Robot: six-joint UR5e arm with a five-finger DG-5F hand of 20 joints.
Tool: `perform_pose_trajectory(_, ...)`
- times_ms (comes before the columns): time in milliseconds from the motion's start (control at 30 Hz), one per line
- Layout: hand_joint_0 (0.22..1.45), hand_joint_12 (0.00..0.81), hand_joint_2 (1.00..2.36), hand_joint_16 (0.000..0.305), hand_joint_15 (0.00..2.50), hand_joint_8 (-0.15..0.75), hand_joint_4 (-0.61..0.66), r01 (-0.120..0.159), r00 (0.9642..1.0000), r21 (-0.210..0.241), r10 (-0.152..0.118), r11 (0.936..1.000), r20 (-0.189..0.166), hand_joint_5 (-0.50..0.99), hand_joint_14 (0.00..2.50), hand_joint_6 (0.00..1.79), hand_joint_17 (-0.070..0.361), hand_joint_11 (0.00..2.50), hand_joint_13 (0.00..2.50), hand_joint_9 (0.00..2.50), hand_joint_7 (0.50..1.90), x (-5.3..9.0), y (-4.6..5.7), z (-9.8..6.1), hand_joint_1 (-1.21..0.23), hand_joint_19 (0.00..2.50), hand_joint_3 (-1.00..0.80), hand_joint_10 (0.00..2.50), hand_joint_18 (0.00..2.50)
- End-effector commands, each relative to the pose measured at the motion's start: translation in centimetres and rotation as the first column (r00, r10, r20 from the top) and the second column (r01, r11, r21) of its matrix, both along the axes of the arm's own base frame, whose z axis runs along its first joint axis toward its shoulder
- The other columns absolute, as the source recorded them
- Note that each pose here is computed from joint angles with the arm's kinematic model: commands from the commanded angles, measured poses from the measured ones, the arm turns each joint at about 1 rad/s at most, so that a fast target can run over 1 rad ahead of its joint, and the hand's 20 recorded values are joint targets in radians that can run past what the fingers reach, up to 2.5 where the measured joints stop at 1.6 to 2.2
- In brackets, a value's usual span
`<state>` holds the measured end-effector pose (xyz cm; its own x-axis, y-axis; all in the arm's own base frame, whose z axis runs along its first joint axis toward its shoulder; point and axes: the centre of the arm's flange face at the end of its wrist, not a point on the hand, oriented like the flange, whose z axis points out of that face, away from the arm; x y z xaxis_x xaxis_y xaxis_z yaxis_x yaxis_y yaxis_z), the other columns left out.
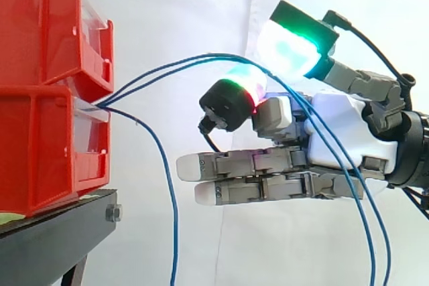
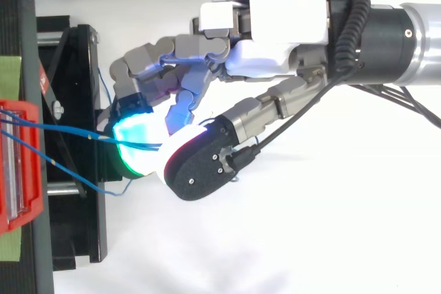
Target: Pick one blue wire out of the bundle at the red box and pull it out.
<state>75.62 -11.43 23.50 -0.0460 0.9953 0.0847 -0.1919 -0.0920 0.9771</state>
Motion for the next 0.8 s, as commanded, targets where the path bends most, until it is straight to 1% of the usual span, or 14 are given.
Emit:
perform_pose_trajectory(0, 0.54, 0.372, 1.02, 0.060, 0.20, 0.203, 0.15, 0.000, 1.0000, 0.000, 0.000, 1.0000, 0.000, -0.03, 0.01, 0.56, 0.135, 0.67, 0.29, 1.02, 1.59, 0.00, 0.00, -0.01, -0.70, 0.32, -0.24, 0.03, 0.12)
perform_pose_trajectory(167, 0.56, 0.367, 1.02, 0.058, 0.24, 0.213, 0.16, 0.000, 1.0000, 0.000, 0.000, 1.0000, 0.000, -0.05, 0.01, 0.69, 0.131, 0.74, 0.35, 1.08, 1.44, 0.00, 0.00, -0.01, -0.74, 0.33, -0.21, 0.03, 0.18)
perform_pose_trajectory(200, 0.56, 0.370, 1.02, 0.058, 0.25, 0.215, 0.15, 0.000, 1.0000, 0.000, 0.000, 1.0000, 0.001, -0.05, 0.01, 0.69, 0.131, 0.75, 0.36, 1.09, 1.46, 0.04, 0.00, 0.06, -0.74, 0.34, -0.21, 0.03, 0.18)
perform_pose_trajectory(267, 0.56, 0.372, 1.02, 0.058, 0.28, 0.227, 0.16, 0.000, 1.0000, 0.000, 0.000, 1.0000, 0.000, -0.07, 0.01, 0.75, 0.130, 0.85, 0.40, 1.15, 1.42, 0.00, 0.00, -0.01, -0.76, 0.34, -0.21, 0.03, 0.21)
perform_pose_trajectory(367, 0.57, 0.376, 1.02, 0.057, 0.32, 0.237, 0.16, 0.003, 1.0000, 0.001, -0.003, 1.0000, 0.000, -0.07, 0.01, 0.77, 0.129, 0.90, 0.43, 1.16, 1.42, 0.00, -0.03, -0.01, -0.80, 0.33, -0.21, 0.03, 0.23)
perform_pose_trajectory(533, 0.59, 0.379, 1.02, 0.058, 0.31, 0.238, 0.18, 0.001, 1.0000, 0.000, -0.001, 1.0000, 0.001, -0.10, 0.01, 0.82, 0.130, 0.94, 0.42, 1.12, 1.38, -0.01, -0.02, 0.10, -0.90, 0.31, -0.23, 0.03, 0.24)
perform_pose_trajectory(767, 0.64, 0.380, 1.01, 0.058, 0.29, 0.238, 0.16, 0.003, 1.0000, 0.001, -0.003, 1.0000, 0.000, -0.11, 0.01, 0.83, 0.130, 0.96, 0.41, 1.08, 1.37, 0.00, -0.03, -0.01, -0.96, 0.28, -0.33, 0.03, 0.24)
